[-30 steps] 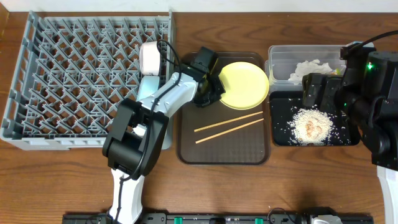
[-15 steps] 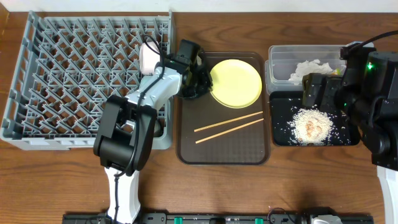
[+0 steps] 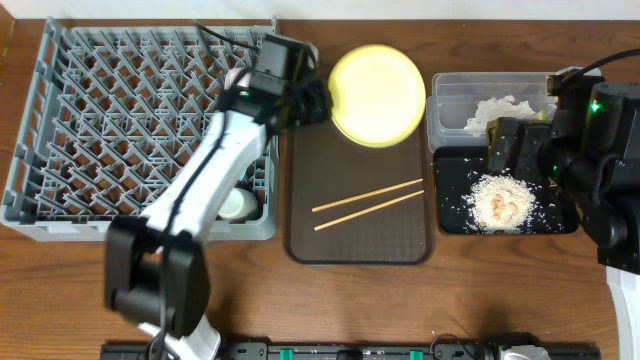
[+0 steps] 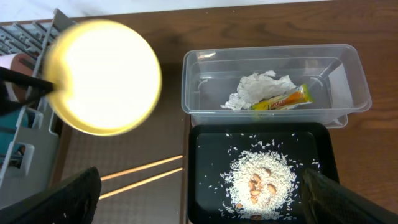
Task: Sort waste into correct bins and load items into the dishwasher
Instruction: 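Carry the yellow plate with the left gripper over the dish rack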
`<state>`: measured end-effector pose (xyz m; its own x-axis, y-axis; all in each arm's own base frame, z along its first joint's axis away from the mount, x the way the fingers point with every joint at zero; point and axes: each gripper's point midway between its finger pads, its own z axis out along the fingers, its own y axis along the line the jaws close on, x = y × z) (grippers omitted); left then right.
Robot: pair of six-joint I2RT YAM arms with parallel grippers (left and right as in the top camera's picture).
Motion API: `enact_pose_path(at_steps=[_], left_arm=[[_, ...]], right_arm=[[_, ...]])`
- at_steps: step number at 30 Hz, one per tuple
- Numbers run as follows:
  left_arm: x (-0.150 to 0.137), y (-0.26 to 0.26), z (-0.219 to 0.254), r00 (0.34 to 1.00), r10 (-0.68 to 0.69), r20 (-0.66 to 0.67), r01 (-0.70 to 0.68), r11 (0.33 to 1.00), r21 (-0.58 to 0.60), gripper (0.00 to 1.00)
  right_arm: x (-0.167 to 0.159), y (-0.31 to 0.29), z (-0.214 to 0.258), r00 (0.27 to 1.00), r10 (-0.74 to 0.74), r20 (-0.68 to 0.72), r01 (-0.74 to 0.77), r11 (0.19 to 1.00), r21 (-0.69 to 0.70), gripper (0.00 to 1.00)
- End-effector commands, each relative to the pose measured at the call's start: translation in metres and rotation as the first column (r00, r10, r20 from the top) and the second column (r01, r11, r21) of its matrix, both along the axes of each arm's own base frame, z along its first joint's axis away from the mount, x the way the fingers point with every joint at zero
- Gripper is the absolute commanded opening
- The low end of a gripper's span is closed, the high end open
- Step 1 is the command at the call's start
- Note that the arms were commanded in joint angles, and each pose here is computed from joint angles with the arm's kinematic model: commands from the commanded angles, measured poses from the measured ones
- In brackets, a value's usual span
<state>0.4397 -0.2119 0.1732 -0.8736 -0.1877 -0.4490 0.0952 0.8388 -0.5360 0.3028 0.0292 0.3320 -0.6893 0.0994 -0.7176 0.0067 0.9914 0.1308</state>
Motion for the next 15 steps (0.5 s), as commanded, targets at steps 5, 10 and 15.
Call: enact_pose_path(at_steps=[5, 10, 15], left_arm=[[0.011, 0.089, 0.052, 0.97, 0.182, 0.162, -0.203, 0.971, 0.126, 0.07], [0.016, 0.156, 0.066, 0.92, 0.335, 0.201, -0.369, 0.916, 0.16, 0.07], [0.019, 0.204, 0.067, 0.877, 0.418, 0.237, -0.468, 0.854, 0.227, 0.07]], right_arm=[[0.001, -0.004, 0.001, 1.0, -0.017, 0.002, 0.017, 1.0, -0.002, 0.99], [0.001, -0.004, 0.001, 1.0, -0.017, 0.002, 0.017, 1.0, -0.002, 0.99], [0.001, -0.004, 0.001, 1.0, -0.017, 0.001, 0.017, 1.0, -0.002, 0.99]])
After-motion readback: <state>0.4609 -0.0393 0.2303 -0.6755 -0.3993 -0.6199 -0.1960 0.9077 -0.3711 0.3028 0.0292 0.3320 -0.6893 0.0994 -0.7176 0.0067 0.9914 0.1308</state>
